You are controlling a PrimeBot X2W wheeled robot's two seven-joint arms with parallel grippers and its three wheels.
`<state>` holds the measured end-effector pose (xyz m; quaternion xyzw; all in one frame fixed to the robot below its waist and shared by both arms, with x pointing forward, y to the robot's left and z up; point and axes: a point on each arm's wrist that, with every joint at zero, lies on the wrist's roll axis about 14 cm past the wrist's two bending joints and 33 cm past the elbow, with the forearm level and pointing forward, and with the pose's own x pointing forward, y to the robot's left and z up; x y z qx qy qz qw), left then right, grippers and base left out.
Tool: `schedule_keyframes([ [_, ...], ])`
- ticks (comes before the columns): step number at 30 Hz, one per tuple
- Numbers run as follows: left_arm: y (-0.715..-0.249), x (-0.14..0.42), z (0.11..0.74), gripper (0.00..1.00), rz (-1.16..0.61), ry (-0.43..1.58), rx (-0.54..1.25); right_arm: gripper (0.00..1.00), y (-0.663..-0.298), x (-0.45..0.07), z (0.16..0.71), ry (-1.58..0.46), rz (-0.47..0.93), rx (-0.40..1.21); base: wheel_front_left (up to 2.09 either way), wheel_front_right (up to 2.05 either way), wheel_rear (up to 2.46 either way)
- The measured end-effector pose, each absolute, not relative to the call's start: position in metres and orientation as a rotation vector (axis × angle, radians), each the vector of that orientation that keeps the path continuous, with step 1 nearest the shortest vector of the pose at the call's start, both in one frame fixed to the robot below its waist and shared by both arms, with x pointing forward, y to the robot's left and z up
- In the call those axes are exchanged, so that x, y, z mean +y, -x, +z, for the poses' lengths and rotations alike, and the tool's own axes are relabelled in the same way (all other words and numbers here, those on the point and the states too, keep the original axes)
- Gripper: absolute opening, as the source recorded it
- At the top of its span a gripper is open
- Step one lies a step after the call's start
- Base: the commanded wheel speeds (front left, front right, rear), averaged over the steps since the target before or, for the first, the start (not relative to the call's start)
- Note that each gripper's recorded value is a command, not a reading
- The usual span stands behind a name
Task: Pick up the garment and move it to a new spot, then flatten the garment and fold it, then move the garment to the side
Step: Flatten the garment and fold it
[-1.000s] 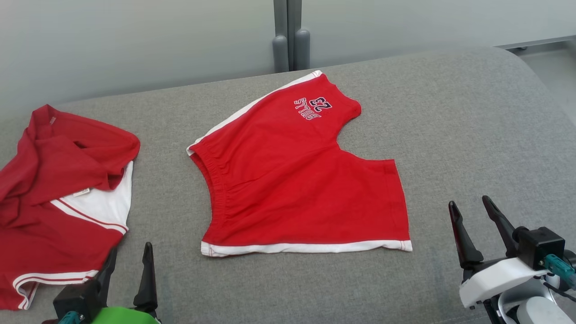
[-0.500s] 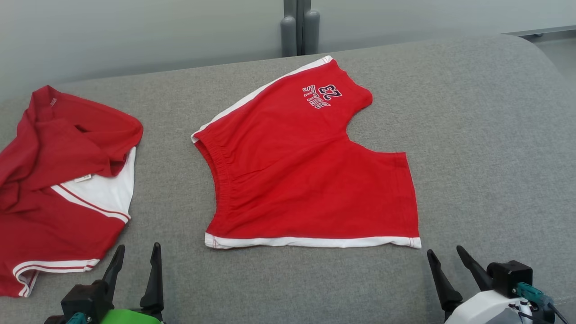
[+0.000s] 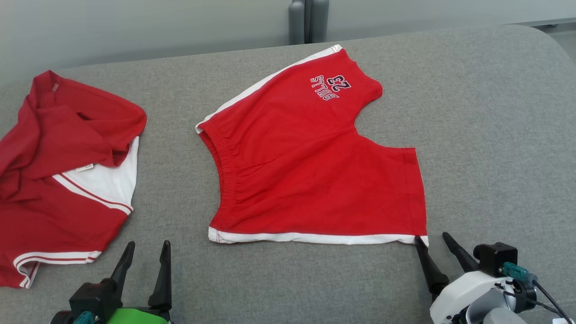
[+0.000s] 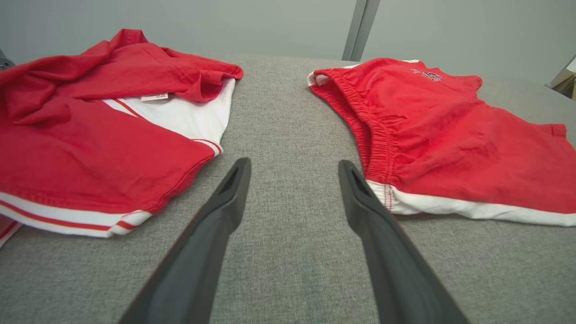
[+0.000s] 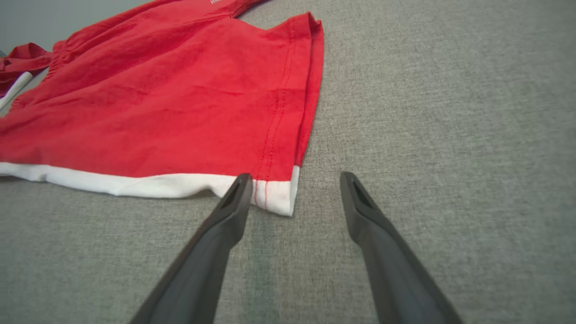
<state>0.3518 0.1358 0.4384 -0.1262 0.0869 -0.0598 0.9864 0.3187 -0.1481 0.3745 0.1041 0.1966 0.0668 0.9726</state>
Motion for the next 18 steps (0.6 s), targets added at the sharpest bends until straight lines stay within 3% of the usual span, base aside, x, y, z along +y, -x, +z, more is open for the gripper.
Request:
schedule_keyframes([
  [4, -0.352, 0.135, 0.437, 1.00, -0.129, 0.243, 0.178, 1.00, -0.324, -0.142, 0.372, -0.232, 0.142, 0.404, 0.00, 0.00, 0.00],
  [6, -0.352, 0.134, 0.437, 1.00, -0.131, 0.242, 0.178, 0.82, -0.324, -0.142, 0.369, -0.233, 0.143, 0.414, 0.00, 0.00, 0.00],
  [7, -0.352, 0.134, 0.437, 1.00, -0.132, 0.243, 0.178, 0.82, -0.323, -0.142, 0.367, -0.236, 0.143, 0.421, 0.00, 0.00, 0.00],
  [9, -0.352, 0.134, 0.436, 1.00, -0.132, 0.243, 0.179, 0.90, -0.322, -0.142, 0.365, -0.242, 0.144, 0.428, 0.00, 0.00, 0.00],
  [11, -0.352, 0.134, 0.436, 1.00, -0.132, 0.244, 0.180, 0.87, -0.320, -0.141, 0.363, -0.244, 0.141, 0.438, 0.00, 0.00, 0.00],
  [12, -0.352, 0.134, 0.436, 1.00, -0.133, 0.245, 0.180, 0.68, -0.321, -0.141, 0.362, -0.244, 0.140, 0.440, 0.00, 0.00, 0.00],
  [16, -0.353, 0.131, 0.435, 1.00, -0.144, 0.249, 0.182, 0.62, -0.323, -0.139, 0.361, -0.248, 0.147, 0.444, 0.00, 0.00, 0.00],
  [17, -0.352, 0.128, 0.434, 1.00, -0.157, 0.251, 0.187, 0.50, -0.323, -0.139, 0.360, -0.249, 0.146, 0.445, 0.00, 0.00, 0.00],
  [18, -0.351, 0.124, 0.432, 1.00, -0.170, 0.256, 0.193, 0.47, -0.324, -0.139, 0.360, -0.253, 0.149, 0.445, 0.00, 0.00, 0.00],
])
